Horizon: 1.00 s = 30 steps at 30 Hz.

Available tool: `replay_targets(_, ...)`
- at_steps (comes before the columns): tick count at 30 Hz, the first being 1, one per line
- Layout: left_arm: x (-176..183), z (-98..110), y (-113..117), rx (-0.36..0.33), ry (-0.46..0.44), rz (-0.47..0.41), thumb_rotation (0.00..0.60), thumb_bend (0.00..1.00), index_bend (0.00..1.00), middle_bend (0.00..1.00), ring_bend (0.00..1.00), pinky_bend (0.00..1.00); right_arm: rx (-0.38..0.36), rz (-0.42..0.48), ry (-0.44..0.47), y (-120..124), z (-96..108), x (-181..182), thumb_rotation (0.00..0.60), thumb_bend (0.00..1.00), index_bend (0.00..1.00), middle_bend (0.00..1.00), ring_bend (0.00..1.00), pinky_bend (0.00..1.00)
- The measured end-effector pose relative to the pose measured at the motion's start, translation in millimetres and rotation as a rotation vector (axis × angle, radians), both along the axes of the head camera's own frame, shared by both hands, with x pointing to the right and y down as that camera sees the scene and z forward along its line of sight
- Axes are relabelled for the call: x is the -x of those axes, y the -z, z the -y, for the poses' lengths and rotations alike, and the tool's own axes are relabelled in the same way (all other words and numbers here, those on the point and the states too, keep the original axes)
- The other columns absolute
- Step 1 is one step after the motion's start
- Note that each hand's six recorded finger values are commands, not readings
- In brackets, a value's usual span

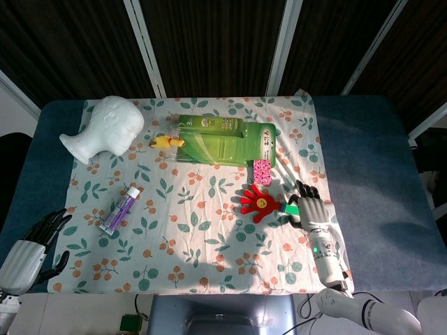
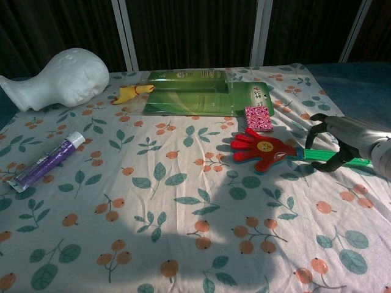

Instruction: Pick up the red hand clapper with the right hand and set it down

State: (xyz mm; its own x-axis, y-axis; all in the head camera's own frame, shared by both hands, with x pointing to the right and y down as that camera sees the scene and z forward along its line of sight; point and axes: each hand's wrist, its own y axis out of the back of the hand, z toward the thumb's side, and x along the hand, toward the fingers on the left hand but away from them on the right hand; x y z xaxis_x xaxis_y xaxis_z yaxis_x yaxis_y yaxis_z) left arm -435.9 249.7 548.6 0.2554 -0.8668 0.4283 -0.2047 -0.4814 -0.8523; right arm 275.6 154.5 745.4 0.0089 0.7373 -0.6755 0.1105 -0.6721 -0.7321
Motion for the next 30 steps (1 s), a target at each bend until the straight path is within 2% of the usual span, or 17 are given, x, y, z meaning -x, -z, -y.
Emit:
replay_targets(20, -2.0, -1.2, -0.1, 0.002, -0.012, -0.001, 0.600, 0.49, 0.00, 0.00, 0.00, 0.17, -0.009, 0.005, -0.009, 0.6, 1.5, 3.0, 0.600, 0.45, 0.56, 0.04, 0.00, 0.00)
replay_targets(30, -1.8, -1.8, -0.1, 0.001, -0.016, 0.000, 0.600, 0.49, 0.00, 0.00, 0.00, 0.17, -0.010, 0.005, -0.014, -0.6, 0.5, 3.4, 0.600, 0.45, 0.61, 0.11, 0.00, 0.00)
